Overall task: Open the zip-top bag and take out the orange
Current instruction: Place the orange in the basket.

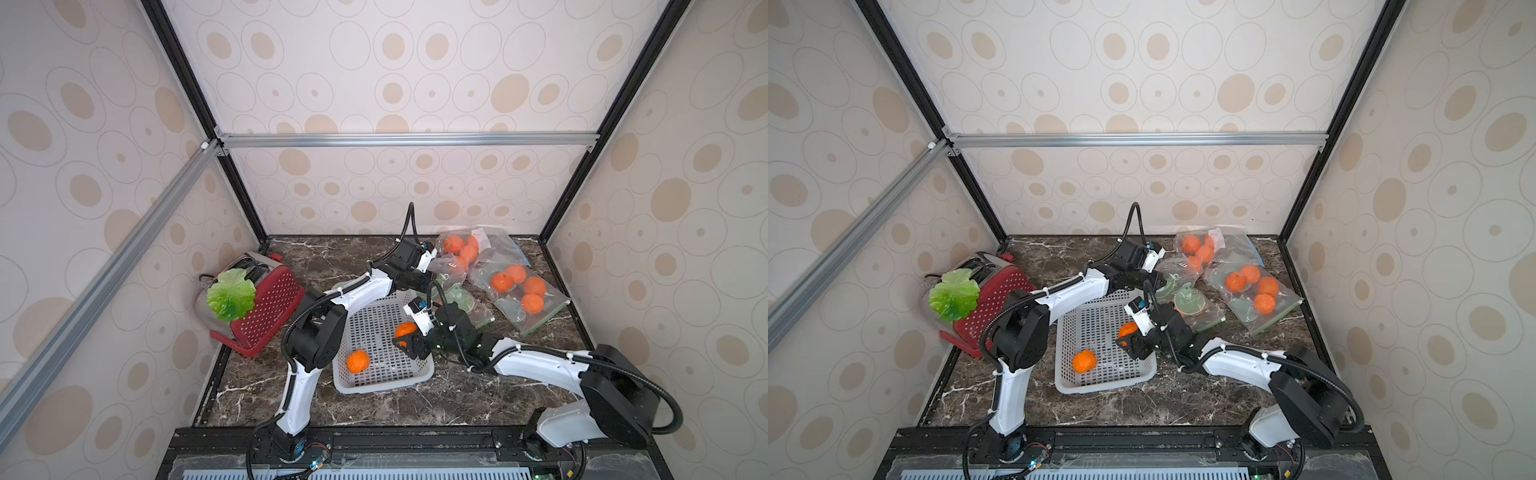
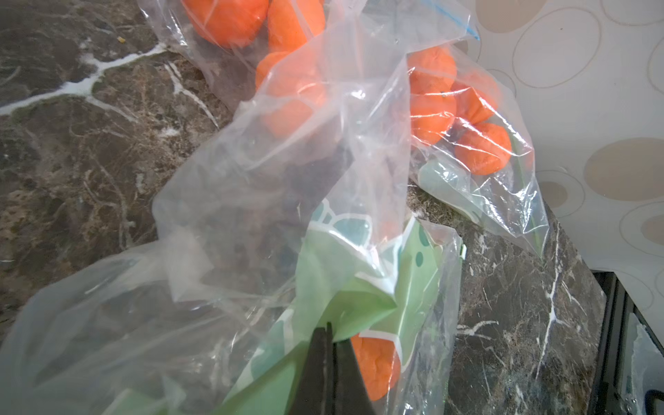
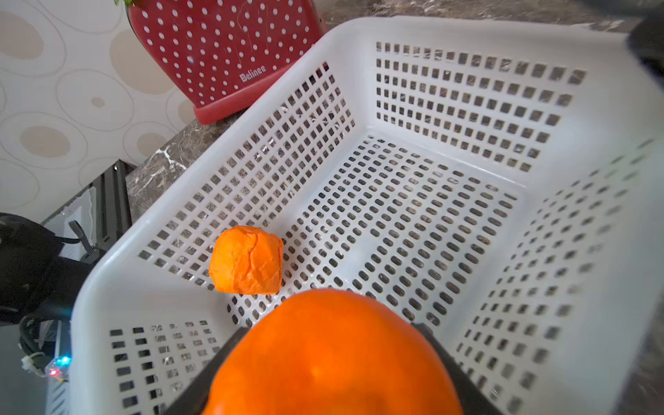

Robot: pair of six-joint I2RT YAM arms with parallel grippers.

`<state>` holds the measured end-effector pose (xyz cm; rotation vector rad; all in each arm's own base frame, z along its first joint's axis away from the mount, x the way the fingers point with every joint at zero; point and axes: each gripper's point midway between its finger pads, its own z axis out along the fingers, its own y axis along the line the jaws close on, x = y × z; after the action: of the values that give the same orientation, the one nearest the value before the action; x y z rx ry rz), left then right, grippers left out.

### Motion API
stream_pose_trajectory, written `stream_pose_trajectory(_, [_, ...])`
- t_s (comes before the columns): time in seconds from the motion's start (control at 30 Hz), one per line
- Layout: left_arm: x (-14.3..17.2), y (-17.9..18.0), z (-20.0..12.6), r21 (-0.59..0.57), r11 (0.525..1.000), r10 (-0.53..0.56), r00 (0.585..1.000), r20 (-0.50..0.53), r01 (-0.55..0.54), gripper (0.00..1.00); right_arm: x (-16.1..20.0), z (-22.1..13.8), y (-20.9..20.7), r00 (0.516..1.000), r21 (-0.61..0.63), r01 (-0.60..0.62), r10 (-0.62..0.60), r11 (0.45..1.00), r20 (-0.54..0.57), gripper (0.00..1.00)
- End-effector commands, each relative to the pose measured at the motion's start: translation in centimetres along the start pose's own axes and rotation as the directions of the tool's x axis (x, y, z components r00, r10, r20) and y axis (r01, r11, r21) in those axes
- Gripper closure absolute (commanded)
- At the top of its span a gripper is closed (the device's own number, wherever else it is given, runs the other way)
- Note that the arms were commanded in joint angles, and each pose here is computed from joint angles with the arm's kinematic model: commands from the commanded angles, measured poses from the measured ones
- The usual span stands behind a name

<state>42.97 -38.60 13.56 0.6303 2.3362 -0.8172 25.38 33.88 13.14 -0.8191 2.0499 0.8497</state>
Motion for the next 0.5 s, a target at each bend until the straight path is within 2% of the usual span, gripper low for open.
stream_pose_trajectory(0.0, [-0.4,0.1,-0.7,-0.014,1.0,0.001,1.0,0.011,-0.001,1.0,-1.4,1.1,0.0,0.996,0.016,0.073,-0.074,0.997,0.044,0.42])
stream_pose_trajectory(0.23, [-0.3,-0.1,-0.4,0.005,1.0,0.001,1.0,0.006,-0.001,1.0,-0.4,1.6,0.5,0.993,0.035,0.114,-0.114,0.993,0.01,0.24])
stream_pose_trajectory(0.37, [-0.4,-0.2,-0.6,0.006,1.0,0.004,1.0,0.007,-0.004,1.0,-0.9,0.3,0.9,0.989,0.037,0.147,-0.148,0.989,0.025,0.21])
stream_pose_trajectory(0.47, [-0.5,-0.1,-0.7,0.0,1.0,0.011,1.0,0.009,-0.011,1.0,-1.3,-1.1,0.3,0.986,0.088,0.16,-0.164,0.983,0.042,0.17])
